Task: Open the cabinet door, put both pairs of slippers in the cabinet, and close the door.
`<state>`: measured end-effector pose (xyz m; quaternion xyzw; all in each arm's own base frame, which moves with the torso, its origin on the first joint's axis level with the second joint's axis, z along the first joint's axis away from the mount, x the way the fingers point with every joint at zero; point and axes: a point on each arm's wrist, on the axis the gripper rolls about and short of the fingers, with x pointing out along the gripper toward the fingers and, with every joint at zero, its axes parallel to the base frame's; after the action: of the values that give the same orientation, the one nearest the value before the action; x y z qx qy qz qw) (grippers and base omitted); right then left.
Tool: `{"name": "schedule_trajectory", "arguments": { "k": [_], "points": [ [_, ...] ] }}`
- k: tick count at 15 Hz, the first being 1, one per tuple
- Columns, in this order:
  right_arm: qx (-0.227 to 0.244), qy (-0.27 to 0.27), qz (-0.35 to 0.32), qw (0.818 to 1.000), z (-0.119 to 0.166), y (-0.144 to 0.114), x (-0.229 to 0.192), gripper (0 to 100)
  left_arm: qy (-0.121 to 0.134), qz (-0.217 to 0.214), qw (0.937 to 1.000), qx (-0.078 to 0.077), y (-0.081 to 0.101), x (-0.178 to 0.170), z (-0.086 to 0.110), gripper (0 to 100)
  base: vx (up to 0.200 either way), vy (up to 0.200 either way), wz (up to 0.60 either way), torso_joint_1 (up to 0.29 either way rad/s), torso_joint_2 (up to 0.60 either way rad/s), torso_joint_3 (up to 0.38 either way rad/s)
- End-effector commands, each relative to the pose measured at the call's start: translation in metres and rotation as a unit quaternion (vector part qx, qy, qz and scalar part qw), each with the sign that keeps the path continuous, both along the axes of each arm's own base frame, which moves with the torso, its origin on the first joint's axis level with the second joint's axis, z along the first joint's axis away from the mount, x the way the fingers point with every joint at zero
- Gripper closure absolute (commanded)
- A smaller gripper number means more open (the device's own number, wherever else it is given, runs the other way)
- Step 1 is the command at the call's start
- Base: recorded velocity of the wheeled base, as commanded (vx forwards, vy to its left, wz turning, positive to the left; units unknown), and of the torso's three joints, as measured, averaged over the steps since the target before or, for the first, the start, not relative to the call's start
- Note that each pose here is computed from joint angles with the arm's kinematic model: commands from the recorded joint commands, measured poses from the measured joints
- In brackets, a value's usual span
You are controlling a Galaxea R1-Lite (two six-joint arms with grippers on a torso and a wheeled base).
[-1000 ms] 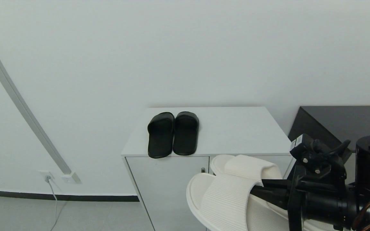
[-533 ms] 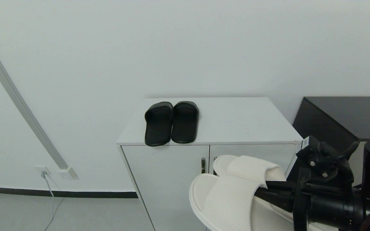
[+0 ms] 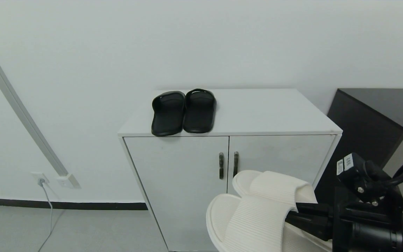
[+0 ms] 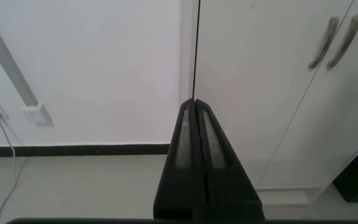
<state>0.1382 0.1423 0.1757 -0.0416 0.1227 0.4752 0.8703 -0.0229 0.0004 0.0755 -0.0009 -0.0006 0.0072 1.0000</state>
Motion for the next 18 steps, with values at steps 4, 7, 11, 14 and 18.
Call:
{"name": "schedule_trajectory", "arguments": {
  "k": [4,7,11,14,18],
  "points": [
    [-0.008,0.009,0.003,1.000,-0.006,0.001,0.000,100,0.001,0.000,1.0000,-0.003,0.000,0.000,0.000,100,0.000,0.000,0.00,-0.178,0.51,0.321],
    [-0.009,0.010,0.003,1.000,-0.006,0.001,0.000,100,0.001,0.000,1.0000,-0.005,0.000,0.000,0.000,0,0.000,0.000,0.00,-0.154,0.48,0.323],
    [-0.013,0.013,0.004,1.000,-0.009,0.001,0.000,100,0.001,0.000,1.0000,-0.003,0.000,0.000,0.000,0,0.000,0.000,0.00,-0.134,0.47,0.334],
    [-0.014,0.014,0.004,1.000,-0.009,0.001,0.000,100,0.001,0.000,1.0000,-0.002,0.000,0.000,0.000,0,0.000,0.000,0.00,-0.105,0.45,0.354],
    [-0.021,0.022,0.005,1.000,-0.014,0.003,0.002,100,0.001,-0.001,1.0000,-0.002,0.000,0.000,0.000,0,0.000,0.000,0.00,-0.047,0.45,0.386]
  ]
}}
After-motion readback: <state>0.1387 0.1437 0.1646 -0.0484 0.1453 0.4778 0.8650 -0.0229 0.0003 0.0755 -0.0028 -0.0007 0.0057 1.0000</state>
